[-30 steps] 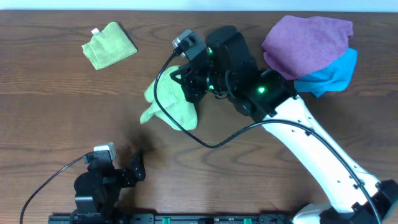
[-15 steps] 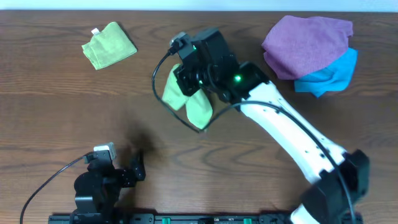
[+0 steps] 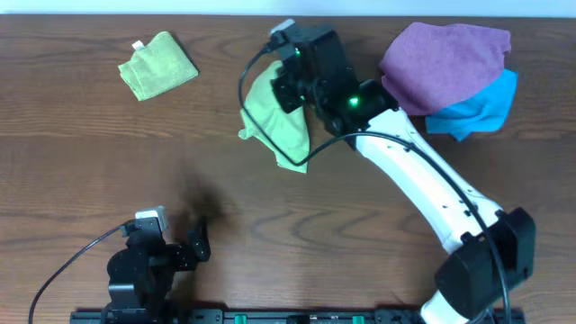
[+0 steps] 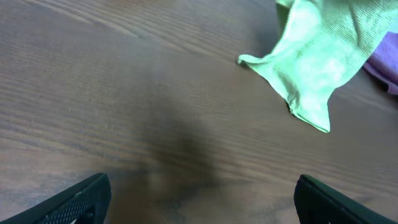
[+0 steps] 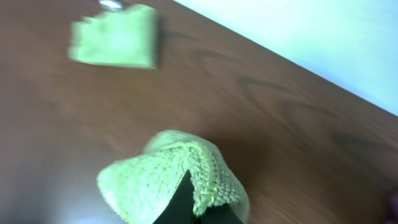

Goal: Fold the cloth

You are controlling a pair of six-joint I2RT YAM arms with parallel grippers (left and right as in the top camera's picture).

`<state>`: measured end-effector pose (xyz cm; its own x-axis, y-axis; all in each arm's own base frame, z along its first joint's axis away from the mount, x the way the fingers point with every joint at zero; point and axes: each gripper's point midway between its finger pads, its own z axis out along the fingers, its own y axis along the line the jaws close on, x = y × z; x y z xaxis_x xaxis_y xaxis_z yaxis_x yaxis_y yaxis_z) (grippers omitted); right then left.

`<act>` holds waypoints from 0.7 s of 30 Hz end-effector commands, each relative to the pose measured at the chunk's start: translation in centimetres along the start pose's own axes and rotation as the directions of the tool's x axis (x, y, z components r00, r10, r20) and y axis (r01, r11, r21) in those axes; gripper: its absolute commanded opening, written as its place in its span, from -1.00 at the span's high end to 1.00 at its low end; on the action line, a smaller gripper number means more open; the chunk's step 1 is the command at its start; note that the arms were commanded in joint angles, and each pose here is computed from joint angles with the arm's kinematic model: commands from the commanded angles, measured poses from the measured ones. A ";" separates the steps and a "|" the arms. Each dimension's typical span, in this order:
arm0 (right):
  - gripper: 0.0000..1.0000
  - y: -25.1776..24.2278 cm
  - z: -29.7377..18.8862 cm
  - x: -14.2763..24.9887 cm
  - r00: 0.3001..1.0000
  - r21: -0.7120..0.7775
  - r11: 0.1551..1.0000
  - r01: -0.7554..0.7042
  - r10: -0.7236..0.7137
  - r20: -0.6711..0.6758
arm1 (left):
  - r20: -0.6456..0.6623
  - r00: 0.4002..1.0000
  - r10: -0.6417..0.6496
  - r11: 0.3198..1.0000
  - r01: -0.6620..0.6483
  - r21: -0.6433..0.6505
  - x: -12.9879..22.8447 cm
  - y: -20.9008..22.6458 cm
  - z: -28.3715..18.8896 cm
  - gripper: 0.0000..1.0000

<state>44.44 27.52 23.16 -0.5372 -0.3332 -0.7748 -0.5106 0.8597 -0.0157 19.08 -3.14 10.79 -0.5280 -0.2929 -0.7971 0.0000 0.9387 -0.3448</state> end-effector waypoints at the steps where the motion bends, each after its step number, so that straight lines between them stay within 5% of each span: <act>1: 0.97 -6.6 -0.3 0.8 0.999 0.256 0.967 -0.010 0.020 -0.037 | 0.010 1.000 -0.003 1.000 0.003 -0.005 -0.1 0.1 0.0 -0.90; 3: 0.92 -8.9 -0.6 1.7 0.997 0.311 0.950 -0.023 0.045 -0.063 | 0.010 1.000 -0.004 1.000 0.004 -0.005 -0.1 0.1 0.0 -0.91; 4: 0.54 -10.1 -0.8 2.0 0.996 0.339 0.940 -0.033 0.060 -0.072 | 0.009 1.000 -0.003 1.000 0.003 -0.005 -0.1 0.1 0.0 -0.91; 5: -0.05 -11.4 -1.1 2.3 0.994 0.369 0.928 -0.045 0.079 -0.077 | 0.010 1.000 -0.004 1.000 0.004 -0.005 -0.1 0.1 0.0 -0.91; 7: -0.54 -13.3 -1.5 2.8 0.991 0.409 0.910 -0.071 0.112 -0.078 | 0.010 1.000 -0.003 1.000 0.004 -0.005 -0.1 0.1 0.0 -0.90; 10: -0.65 -13.0 -1.5 2.9 0.989 0.361 0.929 -0.086 0.123 -0.081 | 0.010 1.000 -0.004 1.000 0.004 -0.005 -0.1 0.1 0.0 -0.91; 16: -0.55 -4.9 -0.5 2.7 0.983 0.008 0.989 -0.146 0.146 -0.111 | 0.010 1.000 -0.004 1.000 0.004 -0.005 -0.1 0.1 0.0 -0.90; 21: -0.51 -0.1 3.0 5.3 0.966 -0.109 0.978 -0.175 0.150 -0.210 | 0.010 1.000 -0.004 1.000 0.004 -0.005 -0.1 0.1 0.0 -0.90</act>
<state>44.48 24.23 19.37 -0.6918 -0.2807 -0.6653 -0.4502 0.8880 0.0934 19.09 -3.08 10.78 -0.5272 -0.2931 -0.7976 -0.0028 0.9393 -0.3432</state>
